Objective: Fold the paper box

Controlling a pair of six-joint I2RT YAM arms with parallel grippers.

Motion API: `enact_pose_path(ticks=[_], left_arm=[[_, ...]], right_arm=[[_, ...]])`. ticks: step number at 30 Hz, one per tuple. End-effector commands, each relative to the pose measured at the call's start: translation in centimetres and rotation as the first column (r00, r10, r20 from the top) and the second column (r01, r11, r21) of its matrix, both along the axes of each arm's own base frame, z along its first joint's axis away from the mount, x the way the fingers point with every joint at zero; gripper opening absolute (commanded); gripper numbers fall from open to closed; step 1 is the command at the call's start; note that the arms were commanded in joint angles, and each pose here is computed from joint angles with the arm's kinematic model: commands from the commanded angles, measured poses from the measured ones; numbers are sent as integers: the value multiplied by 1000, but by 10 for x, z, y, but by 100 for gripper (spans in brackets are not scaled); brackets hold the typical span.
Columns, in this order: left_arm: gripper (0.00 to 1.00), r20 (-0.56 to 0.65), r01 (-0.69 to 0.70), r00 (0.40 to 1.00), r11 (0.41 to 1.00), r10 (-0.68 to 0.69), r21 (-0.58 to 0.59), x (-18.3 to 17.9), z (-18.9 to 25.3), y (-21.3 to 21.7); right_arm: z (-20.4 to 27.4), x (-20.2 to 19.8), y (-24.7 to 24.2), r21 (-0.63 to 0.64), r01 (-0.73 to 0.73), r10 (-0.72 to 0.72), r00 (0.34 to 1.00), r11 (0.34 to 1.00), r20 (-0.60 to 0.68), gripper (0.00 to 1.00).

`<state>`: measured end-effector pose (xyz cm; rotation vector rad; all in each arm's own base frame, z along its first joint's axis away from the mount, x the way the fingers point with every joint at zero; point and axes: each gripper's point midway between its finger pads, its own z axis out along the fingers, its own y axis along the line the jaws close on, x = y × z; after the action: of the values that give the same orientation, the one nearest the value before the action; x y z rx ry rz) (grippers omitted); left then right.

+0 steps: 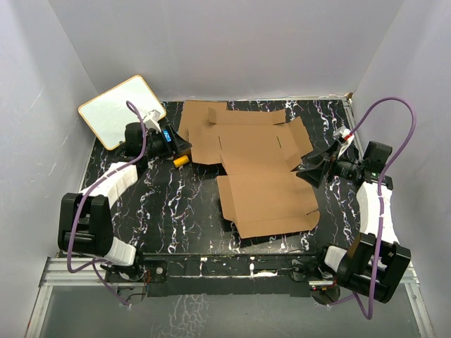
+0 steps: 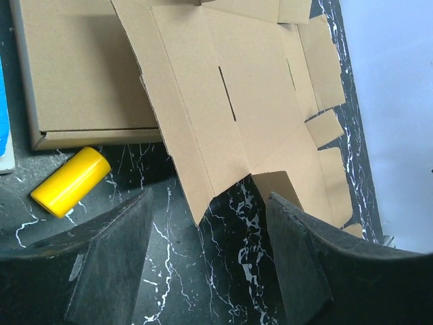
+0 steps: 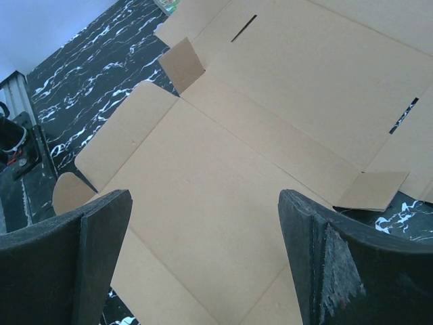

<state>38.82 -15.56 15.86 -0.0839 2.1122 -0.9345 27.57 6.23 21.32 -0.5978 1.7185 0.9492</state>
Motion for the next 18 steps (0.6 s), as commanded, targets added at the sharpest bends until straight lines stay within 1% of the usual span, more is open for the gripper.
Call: enact_pose_path(ticks=[1,3,6,8,12,15,18], left_arm=[[65,8,-26,1000,999,26,-24,3,5,2],[65,-22,-21,1000,999,20,-36,4,2,-1],[66,-26,-46,999,998,47,30,4,-4,2],[66,-26,-37,999,998,38,48,7,-7,-2],[66,-78,-42,996,992,51,115,13,-26,-8],[66,-79,-57,995,993,65,100,19,-33,-13],[66,-69,-98,992,989,106,110,29,-38,-9]], right_arm=[[2,6,-2,-27,-1,3,998,1000,60,98],[3,5,-1,-28,-3,5,998,1000,67,99],[1,8,-4,-44,16,-13,998,999,67,98],[-4,11,-8,-54,39,-36,998,998,51,98],[-11,14,-10,-34,34,-33,999,999,17,98],[-13,14,-11,-47,45,-45,999,998,16,98],[-16,14,-15,-48,44,-44,999,998,7,98]])
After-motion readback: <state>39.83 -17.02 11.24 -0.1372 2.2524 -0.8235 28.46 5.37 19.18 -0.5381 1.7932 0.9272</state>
